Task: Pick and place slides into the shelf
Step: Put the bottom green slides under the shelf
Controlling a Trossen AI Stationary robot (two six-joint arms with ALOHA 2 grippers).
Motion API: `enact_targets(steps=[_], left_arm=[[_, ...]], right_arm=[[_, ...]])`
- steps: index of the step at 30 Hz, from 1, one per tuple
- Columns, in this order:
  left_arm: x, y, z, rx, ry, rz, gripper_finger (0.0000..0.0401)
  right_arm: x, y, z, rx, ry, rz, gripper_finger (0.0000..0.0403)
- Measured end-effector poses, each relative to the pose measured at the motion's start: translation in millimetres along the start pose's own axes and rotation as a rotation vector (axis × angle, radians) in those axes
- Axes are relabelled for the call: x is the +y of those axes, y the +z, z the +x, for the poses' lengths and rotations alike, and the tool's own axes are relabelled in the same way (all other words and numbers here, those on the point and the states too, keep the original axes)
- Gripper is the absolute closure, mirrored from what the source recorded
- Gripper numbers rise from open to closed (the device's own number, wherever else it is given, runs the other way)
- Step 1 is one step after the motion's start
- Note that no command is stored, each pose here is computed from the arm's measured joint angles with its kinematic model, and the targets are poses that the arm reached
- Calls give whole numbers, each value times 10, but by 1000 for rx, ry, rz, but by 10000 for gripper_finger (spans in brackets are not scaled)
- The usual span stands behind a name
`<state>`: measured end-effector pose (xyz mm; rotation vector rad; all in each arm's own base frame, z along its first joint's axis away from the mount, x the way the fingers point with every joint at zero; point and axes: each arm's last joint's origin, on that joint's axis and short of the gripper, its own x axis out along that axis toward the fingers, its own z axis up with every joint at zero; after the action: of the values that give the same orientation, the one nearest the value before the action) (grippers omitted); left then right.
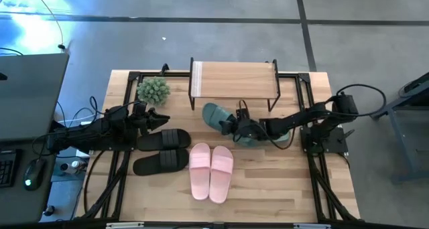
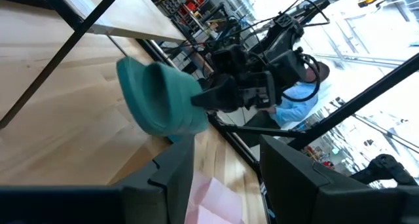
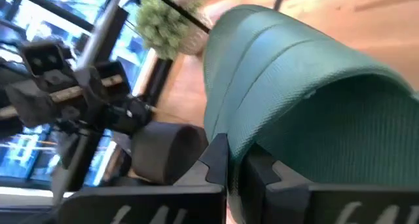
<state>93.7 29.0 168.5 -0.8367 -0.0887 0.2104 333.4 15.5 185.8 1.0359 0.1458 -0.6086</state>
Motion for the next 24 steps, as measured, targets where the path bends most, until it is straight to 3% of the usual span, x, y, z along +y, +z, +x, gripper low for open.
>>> enact_targets(steps=[5, 15, 24], left_arm=[[0, 0, 0, 0, 0, 0, 242], [0, 0, 0, 0, 0, 0, 242], [-1, 1, 0, 0, 0, 0, 242]], right_arm=[[-80, 152, 86, 17, -24, 105, 403], [-183, 425, 185, -155, -72, 244, 403], [-278, 265, 386, -157, -104, 318, 403]])
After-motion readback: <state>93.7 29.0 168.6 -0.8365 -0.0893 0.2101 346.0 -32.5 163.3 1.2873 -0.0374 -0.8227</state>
